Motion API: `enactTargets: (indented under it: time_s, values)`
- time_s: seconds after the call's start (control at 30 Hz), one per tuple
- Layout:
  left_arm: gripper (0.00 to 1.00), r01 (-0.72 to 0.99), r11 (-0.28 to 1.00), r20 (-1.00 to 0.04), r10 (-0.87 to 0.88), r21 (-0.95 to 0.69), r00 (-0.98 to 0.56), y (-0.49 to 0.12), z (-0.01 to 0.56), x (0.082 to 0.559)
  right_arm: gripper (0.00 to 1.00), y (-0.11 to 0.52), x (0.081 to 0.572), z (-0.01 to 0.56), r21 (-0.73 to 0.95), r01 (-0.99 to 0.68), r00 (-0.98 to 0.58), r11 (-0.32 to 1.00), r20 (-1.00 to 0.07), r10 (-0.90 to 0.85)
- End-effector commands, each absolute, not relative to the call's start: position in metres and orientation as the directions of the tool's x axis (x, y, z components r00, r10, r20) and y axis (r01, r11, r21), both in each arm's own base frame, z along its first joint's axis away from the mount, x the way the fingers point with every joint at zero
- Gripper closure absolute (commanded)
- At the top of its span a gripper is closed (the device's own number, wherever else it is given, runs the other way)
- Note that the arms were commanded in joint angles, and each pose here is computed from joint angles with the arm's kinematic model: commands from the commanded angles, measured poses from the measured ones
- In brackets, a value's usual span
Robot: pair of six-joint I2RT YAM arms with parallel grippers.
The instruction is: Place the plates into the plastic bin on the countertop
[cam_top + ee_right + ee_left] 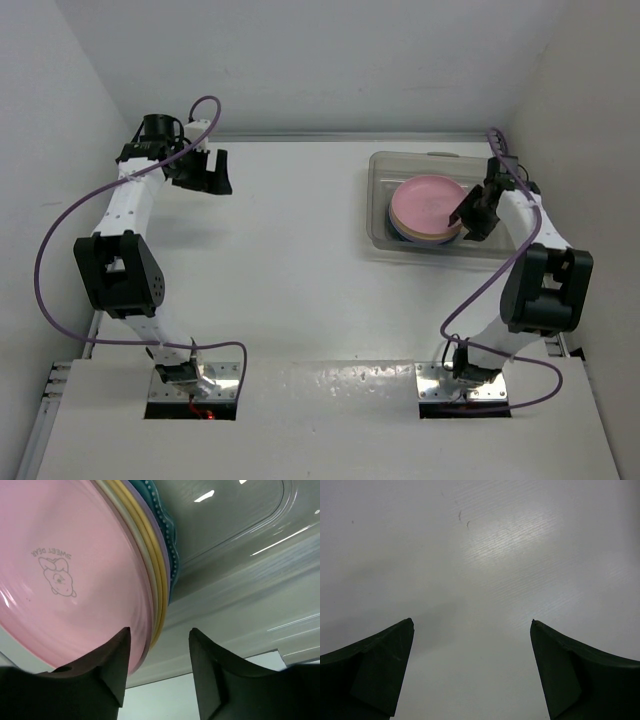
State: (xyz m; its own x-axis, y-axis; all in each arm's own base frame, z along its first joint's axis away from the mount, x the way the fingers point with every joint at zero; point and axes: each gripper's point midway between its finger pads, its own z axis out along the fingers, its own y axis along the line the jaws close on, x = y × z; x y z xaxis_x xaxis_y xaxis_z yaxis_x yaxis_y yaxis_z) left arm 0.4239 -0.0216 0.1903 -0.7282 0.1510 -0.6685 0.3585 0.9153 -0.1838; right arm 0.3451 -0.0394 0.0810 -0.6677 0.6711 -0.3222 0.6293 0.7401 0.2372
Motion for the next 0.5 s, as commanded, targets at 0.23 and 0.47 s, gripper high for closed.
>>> enactTargets:
  time_s: [0.23, 0.47]
  values:
    - [0.01, 0.377, 0.916, -0.721, 0.166, -0.141, -0.673, -0.018, 0.217, 0.428, 0.01, -0.042, 0.368, 0.194, 0.167, 0.450, -0.609, 0.877, -0.661, 0.438]
    - [0.01, 0.381, 0.915, -0.725, 0.173, -0.131, -0.666, -0.020, 0.220, 0.432, 0.00, -0.026, 0.327, 0.214, 0.173, 0.359, -0.521, 0.917, -0.779, 0.350]
